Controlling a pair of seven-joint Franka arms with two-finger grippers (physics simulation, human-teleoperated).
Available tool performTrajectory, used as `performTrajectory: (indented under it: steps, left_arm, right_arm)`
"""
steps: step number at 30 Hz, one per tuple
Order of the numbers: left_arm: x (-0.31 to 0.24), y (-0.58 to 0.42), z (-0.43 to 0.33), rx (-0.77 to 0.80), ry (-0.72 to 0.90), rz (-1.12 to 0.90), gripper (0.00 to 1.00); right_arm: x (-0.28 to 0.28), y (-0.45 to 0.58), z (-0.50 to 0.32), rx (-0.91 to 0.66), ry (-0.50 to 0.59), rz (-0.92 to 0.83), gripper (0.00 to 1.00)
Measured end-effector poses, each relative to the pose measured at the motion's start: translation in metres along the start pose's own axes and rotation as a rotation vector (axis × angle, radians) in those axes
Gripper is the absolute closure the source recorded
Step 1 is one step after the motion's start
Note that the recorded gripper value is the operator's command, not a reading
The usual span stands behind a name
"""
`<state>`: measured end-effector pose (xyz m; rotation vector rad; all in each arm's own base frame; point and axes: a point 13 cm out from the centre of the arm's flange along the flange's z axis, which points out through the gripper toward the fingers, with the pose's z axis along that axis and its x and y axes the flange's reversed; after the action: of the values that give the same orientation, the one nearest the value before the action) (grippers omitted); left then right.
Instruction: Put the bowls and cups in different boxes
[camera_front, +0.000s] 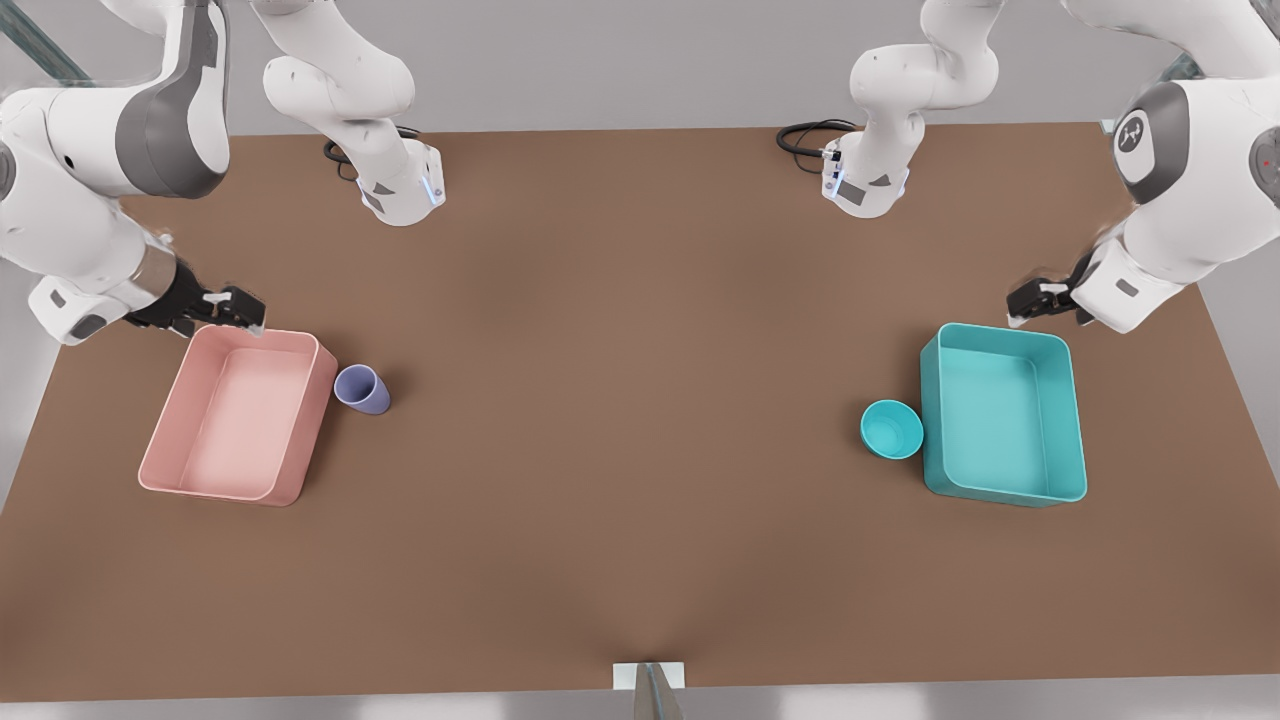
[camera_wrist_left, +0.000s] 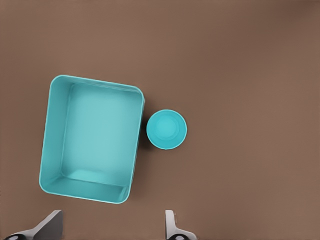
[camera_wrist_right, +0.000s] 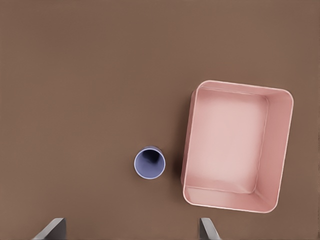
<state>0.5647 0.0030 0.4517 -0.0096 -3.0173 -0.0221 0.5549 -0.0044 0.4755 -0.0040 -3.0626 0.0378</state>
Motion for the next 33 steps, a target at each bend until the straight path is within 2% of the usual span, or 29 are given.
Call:
performTrajectory:
  steps: [4, 7, 10, 13, 18, 24, 26, 27, 30, 31, 32, 33]
  left_arm:
    - [-0.018, -0.057, 0.052, -0.047, 0.119, 0.123, 0.00]
    - [-0.040, -0.121, 0.164, -0.179, 0.222, 0.273, 0.00]
    - [-0.045, -0.098, 0.274, -0.330, 0.253, 0.355, 0.00]
    - [-0.046, -0.091, 0.328, -0.381, 0.208, 0.431, 0.00]
    - [-0.060, -0.112, 0.342, -0.381, 0.097, 0.485, 0.00]
    - [-0.036, -0.128, 0.388, -0.368, 0.126, 0.488, 0.00]
    - [-0.033, -0.128, 0.398, -0.369, 0.132, 0.474, 0.42]
    - [-0.033, -0.125, 0.399, -0.373, 0.130, 0.464, 0.52]
    - [-0.035, -0.120, 0.401, -0.382, 0.121, 0.429, 0.55]
    - [-0.035, -0.120, 0.400, -0.381, 0.119, 0.418, 0.61]
    - [-0.036, -0.120, 0.398, -0.380, 0.115, 0.407, 0.73]
    - [-0.038, -0.120, 0.395, -0.381, 0.108, 0.396, 0.79]
  right_arm:
    - [-0.010, 0.019, 0.045, 0.059, 0.112, -0.034, 0.00]
    - [-0.002, 0.098, 0.112, 0.107, 0.236, -0.165, 0.00]
    - [0.013, 0.110, 0.186, 0.112, 0.291, -0.176, 0.00]
    - [0.024, 0.094, 0.238, 0.098, 0.268, -0.138, 0.00]
    - [0.019, 0.078, 0.279, 0.077, 0.187, -0.085, 0.00]
    - [0.042, 0.060, 0.335, 0.070, 0.176, -0.039, 0.00]
    - [0.040, 0.055, 0.345, 0.069, 0.168, -0.024, 0.00]
    - [0.039, 0.052, 0.348, 0.068, 0.166, -0.016, 0.00]
    - [0.040, 0.051, 0.353, 0.067, 0.155, -0.007, 0.00]
    - [0.042, 0.051, 0.356, 0.067, 0.156, -0.006, 0.00]
    - [0.044, 0.051, 0.359, 0.067, 0.160, -0.005, 0.00]
    - [0.047, 0.051, 0.363, 0.068, 0.165, -0.004, 0.00]
